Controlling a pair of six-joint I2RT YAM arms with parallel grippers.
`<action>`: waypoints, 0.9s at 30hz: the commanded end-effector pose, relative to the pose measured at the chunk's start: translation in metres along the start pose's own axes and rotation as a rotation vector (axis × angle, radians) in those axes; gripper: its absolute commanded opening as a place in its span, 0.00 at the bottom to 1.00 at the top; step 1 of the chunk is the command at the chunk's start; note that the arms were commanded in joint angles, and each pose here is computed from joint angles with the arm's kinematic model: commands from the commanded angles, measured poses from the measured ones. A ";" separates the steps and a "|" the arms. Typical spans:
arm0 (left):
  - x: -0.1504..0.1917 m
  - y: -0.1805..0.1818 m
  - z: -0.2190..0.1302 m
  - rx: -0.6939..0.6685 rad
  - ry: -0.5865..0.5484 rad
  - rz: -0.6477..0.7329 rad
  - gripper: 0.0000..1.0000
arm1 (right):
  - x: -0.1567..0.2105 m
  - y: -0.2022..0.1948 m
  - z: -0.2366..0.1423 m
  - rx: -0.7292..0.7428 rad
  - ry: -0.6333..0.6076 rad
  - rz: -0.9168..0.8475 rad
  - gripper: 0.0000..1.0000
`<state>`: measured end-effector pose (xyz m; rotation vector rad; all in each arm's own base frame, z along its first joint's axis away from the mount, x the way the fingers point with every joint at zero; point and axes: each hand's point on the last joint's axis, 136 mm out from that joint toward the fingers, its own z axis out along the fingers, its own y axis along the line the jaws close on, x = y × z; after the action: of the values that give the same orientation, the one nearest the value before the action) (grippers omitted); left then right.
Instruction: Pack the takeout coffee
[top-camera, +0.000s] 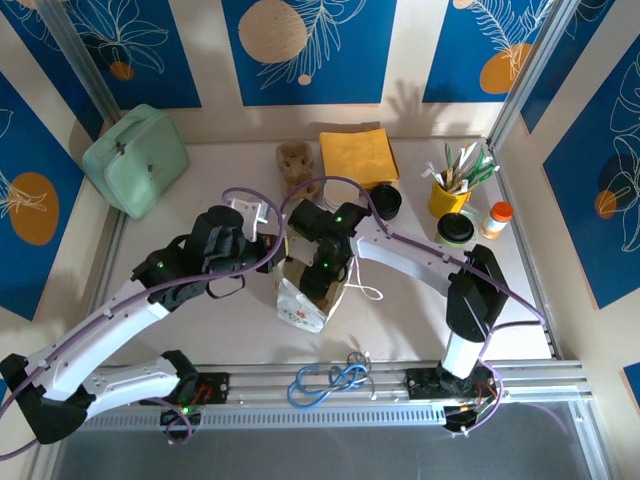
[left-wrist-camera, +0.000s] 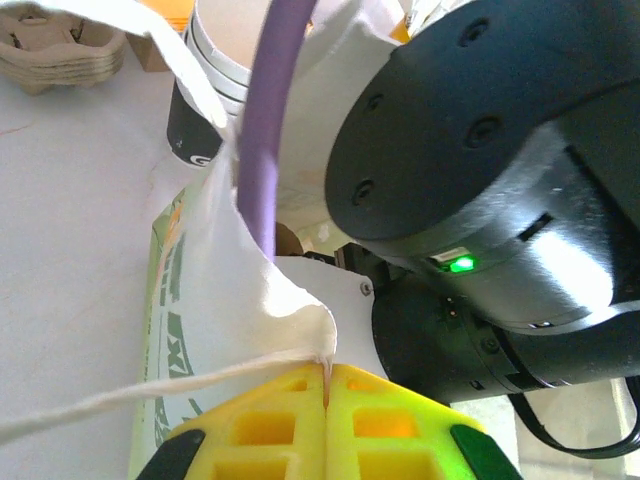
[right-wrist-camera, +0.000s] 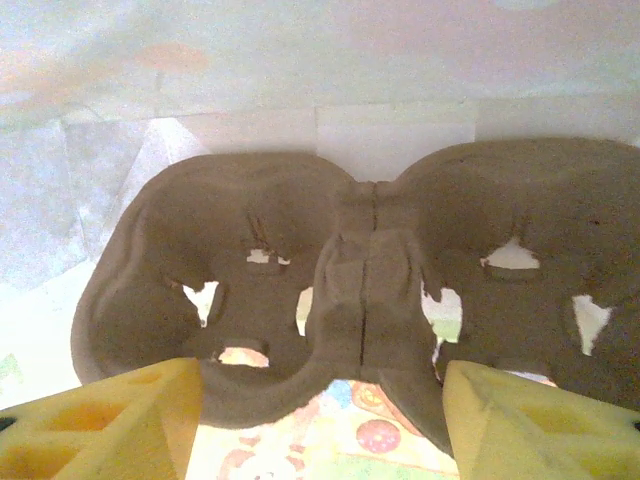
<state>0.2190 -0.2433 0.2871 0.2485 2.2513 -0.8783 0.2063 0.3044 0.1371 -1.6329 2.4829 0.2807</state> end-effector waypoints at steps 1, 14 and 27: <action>0.004 0.015 0.001 -0.078 0.003 -0.023 0.00 | -0.021 0.016 -0.033 -0.019 -0.137 -0.064 0.63; 0.008 0.037 -0.006 -0.181 -0.012 -0.068 0.00 | -0.018 0.005 -0.030 0.037 -0.134 -0.044 0.56; 0.007 0.035 -0.004 -0.180 -0.005 -0.077 0.00 | -0.032 0.016 -0.075 0.088 -0.261 -0.115 0.55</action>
<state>0.2241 -0.2176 0.2687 0.1022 2.3200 -0.7330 0.2056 0.3145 0.1841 -1.6102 2.2698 0.2841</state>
